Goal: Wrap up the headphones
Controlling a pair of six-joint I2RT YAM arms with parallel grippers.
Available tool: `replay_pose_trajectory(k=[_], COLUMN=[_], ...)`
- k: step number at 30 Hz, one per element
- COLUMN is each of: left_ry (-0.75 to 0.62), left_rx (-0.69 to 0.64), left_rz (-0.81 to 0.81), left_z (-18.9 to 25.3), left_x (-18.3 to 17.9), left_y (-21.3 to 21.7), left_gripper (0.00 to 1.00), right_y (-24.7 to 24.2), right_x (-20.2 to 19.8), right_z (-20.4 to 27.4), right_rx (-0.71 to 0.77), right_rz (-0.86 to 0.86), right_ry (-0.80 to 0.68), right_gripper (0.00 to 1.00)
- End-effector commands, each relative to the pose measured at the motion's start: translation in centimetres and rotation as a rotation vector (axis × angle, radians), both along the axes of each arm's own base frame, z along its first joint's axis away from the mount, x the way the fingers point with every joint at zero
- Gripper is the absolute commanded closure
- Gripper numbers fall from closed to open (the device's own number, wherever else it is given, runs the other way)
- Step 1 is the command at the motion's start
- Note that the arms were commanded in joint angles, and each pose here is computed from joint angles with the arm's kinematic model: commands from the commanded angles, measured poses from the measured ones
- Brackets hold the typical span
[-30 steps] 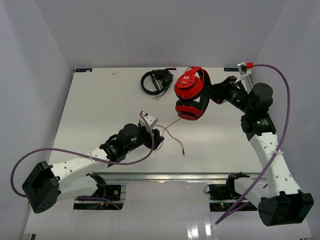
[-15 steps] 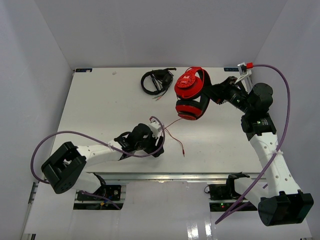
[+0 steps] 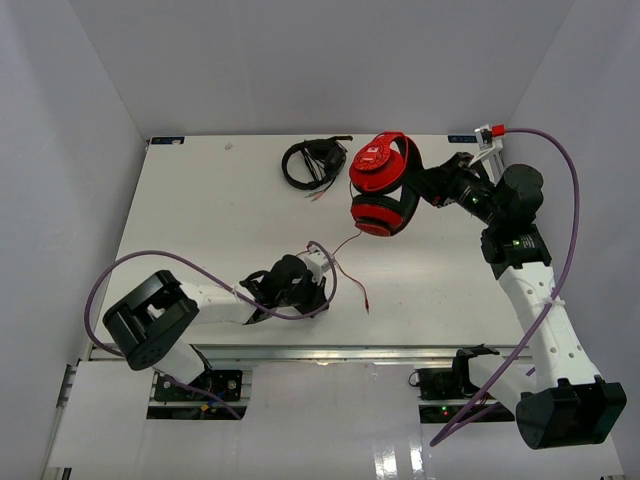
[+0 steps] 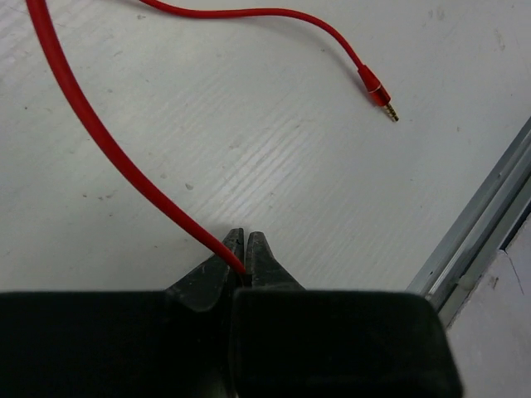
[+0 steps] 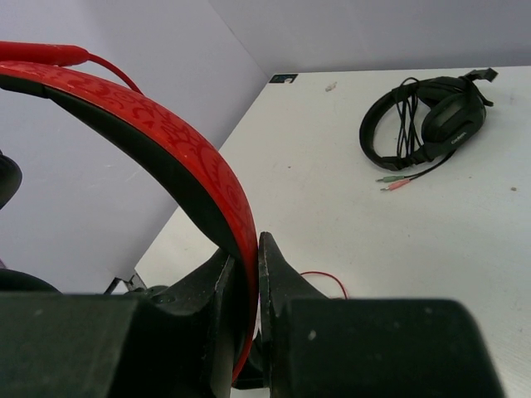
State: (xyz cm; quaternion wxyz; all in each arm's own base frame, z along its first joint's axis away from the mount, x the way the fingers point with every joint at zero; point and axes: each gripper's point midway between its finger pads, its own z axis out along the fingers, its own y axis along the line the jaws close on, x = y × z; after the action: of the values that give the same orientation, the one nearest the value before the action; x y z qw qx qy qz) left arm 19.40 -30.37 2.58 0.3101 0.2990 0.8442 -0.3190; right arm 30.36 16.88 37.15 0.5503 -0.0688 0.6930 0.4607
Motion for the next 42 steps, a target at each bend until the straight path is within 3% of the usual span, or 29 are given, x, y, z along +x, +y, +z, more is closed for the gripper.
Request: replay_pose_trajectory(k=[1,9,19,25,30,34,42], left_ry=[-0.069,-0.100,-0.190,-0.288,-0.340,-0.407,-0.470], left_rx=[-0.084,-0.061,-0.055,-0.092,-0.080,-0.083,-0.067], left_rz=[-0.043,-0.080,-0.150,-0.136,-0.138,-0.145,-0.213], left_z=[3.1,5.9,12.8,19.8,23.2,26.5,29.8], left_x=[-1.9,-4.1,-7.0,-7.4,-7.1,-6.4,-5.8], left_y=[-2.6,-5.6,-6.9,-5.2,-4.2,-4.4,-6.7], left_gripper=[0.94,0.97,1.00,1.00,1.00,1.00,1.00], right_y=[-1.9,-5.6,-10.1,-10.6,-10.0,-8.0,-5.4], right_x=[2.1,5.7,9.9,10.5,10.6,9.8,8.7], right_z=[2.7,1.0,-3.9,-6.6,-7.8,-9.2,-9.3], right_rx=[0.027,-0.005,-0.236,-0.357,-0.448,-0.541,-0.587], right_rz=[-0.156,-0.441,-0.735,-0.746,-0.736,-0.679,-0.609], right_ry=[-0.010,0.085,0.005,-0.033,-0.073,-0.128,-0.175], right_gripper=[0.92,0.92,0.92,0.92,0.92,0.92,0.92])
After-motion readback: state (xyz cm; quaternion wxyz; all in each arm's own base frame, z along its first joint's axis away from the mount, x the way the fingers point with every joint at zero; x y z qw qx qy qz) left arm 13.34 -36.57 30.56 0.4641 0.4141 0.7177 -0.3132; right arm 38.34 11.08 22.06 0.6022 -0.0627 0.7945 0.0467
